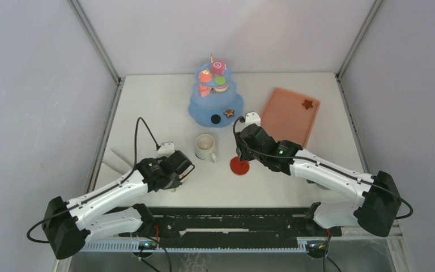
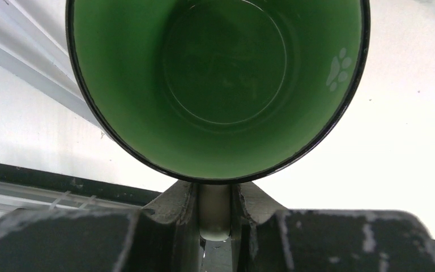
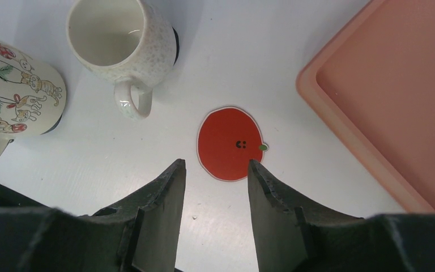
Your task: Serve the afternoon tea
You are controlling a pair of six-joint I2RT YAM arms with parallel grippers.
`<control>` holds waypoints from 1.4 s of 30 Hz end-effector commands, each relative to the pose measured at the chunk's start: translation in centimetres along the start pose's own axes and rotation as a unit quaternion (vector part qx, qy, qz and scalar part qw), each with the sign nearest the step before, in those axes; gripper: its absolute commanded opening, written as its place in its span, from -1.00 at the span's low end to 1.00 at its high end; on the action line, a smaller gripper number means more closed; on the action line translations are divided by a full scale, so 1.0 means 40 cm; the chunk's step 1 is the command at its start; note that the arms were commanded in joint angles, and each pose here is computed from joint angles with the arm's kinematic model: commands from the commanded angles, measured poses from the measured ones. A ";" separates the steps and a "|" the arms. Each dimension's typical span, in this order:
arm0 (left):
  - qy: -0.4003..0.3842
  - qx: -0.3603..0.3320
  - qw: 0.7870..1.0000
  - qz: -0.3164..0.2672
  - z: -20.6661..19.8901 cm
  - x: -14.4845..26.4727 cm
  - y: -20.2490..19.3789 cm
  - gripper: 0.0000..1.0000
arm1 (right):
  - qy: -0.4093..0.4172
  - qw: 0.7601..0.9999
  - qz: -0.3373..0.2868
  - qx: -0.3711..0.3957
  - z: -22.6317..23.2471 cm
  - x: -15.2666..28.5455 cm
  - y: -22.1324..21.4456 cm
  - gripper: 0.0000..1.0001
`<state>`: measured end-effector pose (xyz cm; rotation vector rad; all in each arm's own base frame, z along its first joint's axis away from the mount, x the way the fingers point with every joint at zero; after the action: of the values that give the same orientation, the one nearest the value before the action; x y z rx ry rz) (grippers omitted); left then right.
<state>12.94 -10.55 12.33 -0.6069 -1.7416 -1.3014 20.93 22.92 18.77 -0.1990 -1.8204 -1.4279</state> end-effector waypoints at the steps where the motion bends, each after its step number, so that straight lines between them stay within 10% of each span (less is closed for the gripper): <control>1: -0.015 0.036 0.998 -0.051 -0.021 -0.006 0.034 -1.00 | 0.002 1.000 -0.028 -0.014 0.004 0.015 0.029 0.03; 42: -0.005 0.040 0.999 -0.021 -0.013 -0.022 -0.062 -0.80 | 0.007 0.999 -0.031 -0.012 0.009 0.010 0.033 0.04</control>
<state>11.57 -11.02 10.68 -0.5584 -1.7708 -1.3087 20.93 22.94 18.79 -0.1983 -1.8215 -1.4299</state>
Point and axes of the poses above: each gripper's point midway between its finger pads, its own x axis back along the fingers, its own z axis along the line the jaws close on, y = z × x, the point moved 5 cm from there along x, back along the fingers, and after that the axes turned 12 degrees about x, right-handed, at the moved point
